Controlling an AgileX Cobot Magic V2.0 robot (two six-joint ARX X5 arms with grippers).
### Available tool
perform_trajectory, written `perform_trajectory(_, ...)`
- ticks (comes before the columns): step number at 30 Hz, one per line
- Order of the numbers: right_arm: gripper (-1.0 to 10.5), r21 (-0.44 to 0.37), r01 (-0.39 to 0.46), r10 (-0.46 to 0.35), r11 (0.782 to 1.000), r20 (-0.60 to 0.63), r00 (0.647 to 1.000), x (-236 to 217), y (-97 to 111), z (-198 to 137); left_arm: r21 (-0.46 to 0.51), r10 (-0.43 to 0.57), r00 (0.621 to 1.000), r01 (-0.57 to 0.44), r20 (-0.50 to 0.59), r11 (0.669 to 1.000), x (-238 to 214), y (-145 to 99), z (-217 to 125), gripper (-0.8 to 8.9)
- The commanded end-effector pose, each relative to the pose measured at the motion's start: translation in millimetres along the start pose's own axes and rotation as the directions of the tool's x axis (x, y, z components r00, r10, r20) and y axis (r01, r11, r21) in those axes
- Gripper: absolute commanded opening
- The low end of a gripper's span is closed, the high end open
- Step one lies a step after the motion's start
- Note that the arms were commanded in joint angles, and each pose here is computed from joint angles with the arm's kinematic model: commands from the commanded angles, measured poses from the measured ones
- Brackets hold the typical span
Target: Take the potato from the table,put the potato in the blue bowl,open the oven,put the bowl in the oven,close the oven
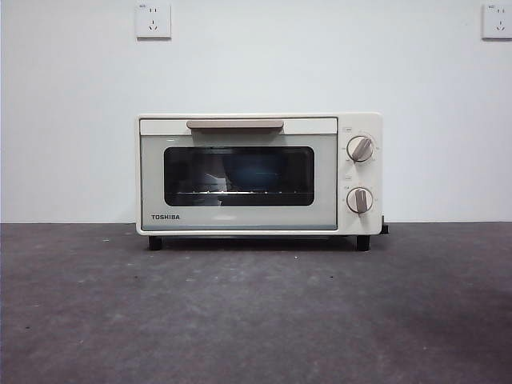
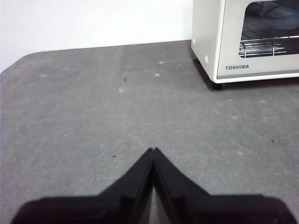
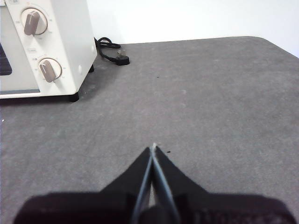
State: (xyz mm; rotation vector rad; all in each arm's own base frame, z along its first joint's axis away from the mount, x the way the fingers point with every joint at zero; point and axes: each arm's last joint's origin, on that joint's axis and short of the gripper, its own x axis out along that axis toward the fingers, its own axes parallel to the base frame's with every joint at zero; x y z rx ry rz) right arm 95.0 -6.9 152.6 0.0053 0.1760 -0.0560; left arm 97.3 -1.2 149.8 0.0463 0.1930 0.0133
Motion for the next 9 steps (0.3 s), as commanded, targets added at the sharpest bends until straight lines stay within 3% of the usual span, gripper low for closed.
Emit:
perform_trajectory(1,0.0,0.011,0.004,-0.004,1.0,-0.005,1.0,0.9,-0.1,-2.8,-0.008,0.006,1.0,-0.006,-0.004,1.0,1.0,0.3,-2.4,-0.04)
perform_trajectory(9,0.0,0.011,0.005,-0.005,1.0,-0.003,1.0,0.9,-0.1,-2.7,-0.008,0.005,1.0,-0.005,-0.007,1.0,1.3,0.2,-2.7,-0.04)
